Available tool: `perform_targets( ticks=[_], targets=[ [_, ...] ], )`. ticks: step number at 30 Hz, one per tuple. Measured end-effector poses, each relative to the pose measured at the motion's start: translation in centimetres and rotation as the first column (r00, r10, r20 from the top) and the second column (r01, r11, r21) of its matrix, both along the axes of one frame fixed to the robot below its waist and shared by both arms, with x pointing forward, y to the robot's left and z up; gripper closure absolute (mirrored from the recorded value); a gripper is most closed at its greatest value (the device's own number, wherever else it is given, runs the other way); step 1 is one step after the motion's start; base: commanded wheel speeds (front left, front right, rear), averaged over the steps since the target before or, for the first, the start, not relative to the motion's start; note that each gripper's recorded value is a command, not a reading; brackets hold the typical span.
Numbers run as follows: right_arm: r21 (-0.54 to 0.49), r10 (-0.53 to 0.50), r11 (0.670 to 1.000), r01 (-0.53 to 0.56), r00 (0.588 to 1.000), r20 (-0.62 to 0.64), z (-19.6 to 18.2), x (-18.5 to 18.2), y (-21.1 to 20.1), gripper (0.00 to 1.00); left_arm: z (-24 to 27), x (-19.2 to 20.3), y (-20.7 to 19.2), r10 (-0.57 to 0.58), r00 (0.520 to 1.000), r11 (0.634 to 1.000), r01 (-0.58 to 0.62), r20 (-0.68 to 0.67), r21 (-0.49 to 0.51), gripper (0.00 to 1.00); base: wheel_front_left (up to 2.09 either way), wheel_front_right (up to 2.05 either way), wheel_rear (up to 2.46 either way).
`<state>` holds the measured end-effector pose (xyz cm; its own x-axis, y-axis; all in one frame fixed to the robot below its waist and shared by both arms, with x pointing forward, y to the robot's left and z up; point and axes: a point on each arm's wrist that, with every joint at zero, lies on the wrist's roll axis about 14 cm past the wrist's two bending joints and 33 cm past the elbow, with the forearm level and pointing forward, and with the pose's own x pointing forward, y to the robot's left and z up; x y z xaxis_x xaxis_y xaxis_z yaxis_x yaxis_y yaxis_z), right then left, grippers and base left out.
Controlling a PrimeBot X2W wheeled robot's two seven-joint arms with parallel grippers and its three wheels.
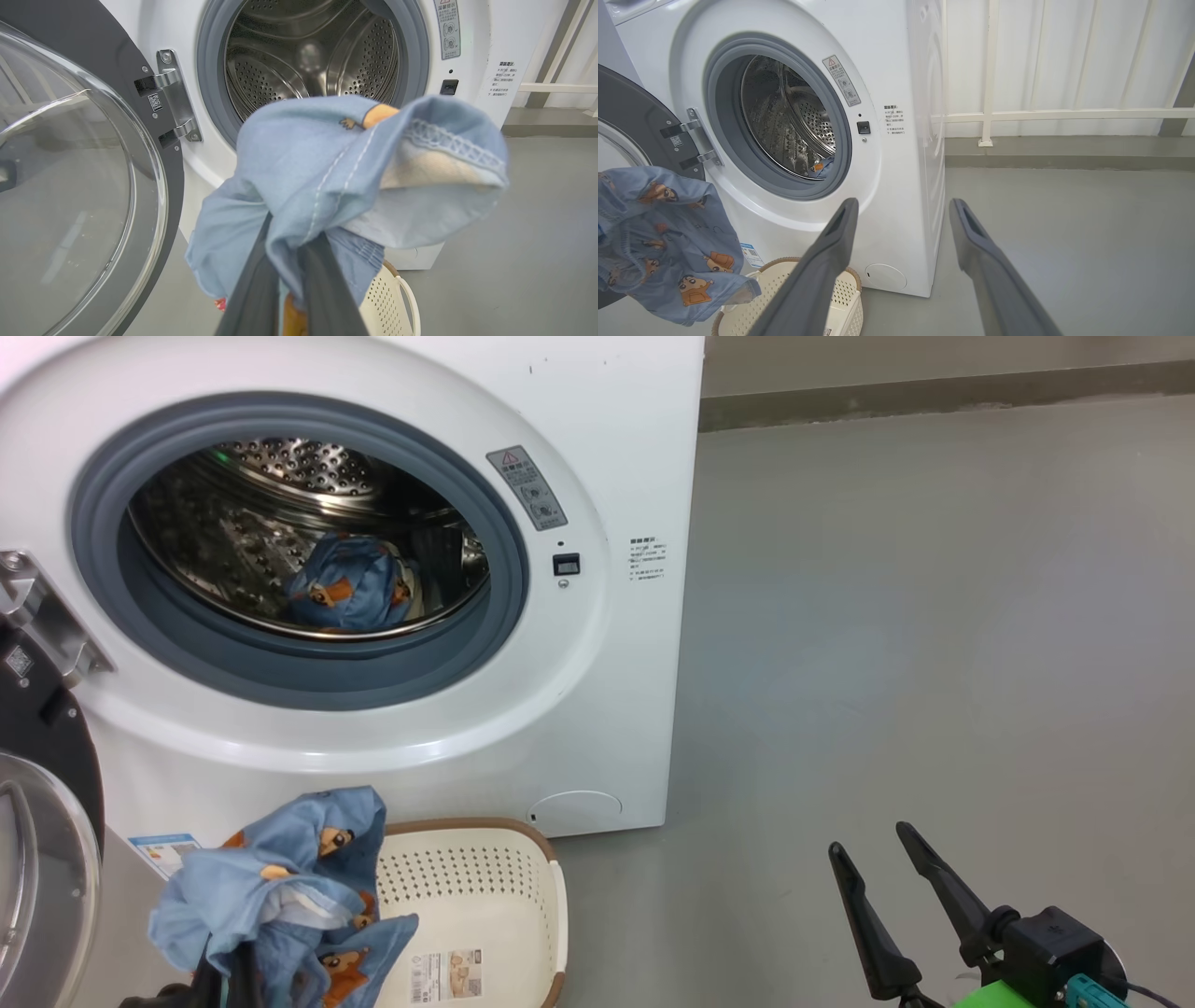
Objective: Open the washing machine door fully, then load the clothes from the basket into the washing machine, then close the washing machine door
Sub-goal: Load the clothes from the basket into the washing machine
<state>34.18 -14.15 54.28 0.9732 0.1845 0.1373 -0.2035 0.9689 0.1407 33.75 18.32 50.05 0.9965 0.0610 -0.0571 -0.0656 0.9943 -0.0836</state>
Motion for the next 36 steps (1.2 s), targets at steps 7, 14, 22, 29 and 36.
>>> perform_targets(
  ticks=[7,14,22,29,36],
  targets=[
    [-0.012,0.002,1.000,-0.002,1.000,-0.001,0.0,0.0,0.1,0.00,-0.2,-0.4,0.2,0.003,1.000,1.000,-0.003,-0.011,0.003,1.00,0.00,0.00,0.00],
    [-0.013,0.008,1.000,-0.008,1.000,-0.006,-0.1,0.1,0.3,0.00,-0.4,-0.5,0.2,0.005,1.000,1.000,-0.005,-0.016,0.002,1.00,0.00,0.00,0.00],
    [-0.012,0.013,1.000,-0.013,1.000,-0.012,-0.3,0.2,0.5,0.00,-1.0,-0.5,0.3,0.011,0.999,1.000,-0.011,-0.037,-0.006,1.00,0.00,0.00,0.00],
    [-0.011,0.020,1.000,-0.021,0.999,-0.030,-0.8,0.5,0.7,0.00,-1.9,0.4,0.8,0.027,0.998,1.000,-0.028,-0.055,-0.012,1.00,0.00,0.00,0.00],
    [-0.016,0.030,0.999,-0.031,0.999,-0.039,-1.3,1.8,0.9,0.00,-2.1,3.7,0.5,0.015,0.999,0.999,-0.016,-0.052,-0.032,1.00,0.00,0.00,0.00]
  ],
)
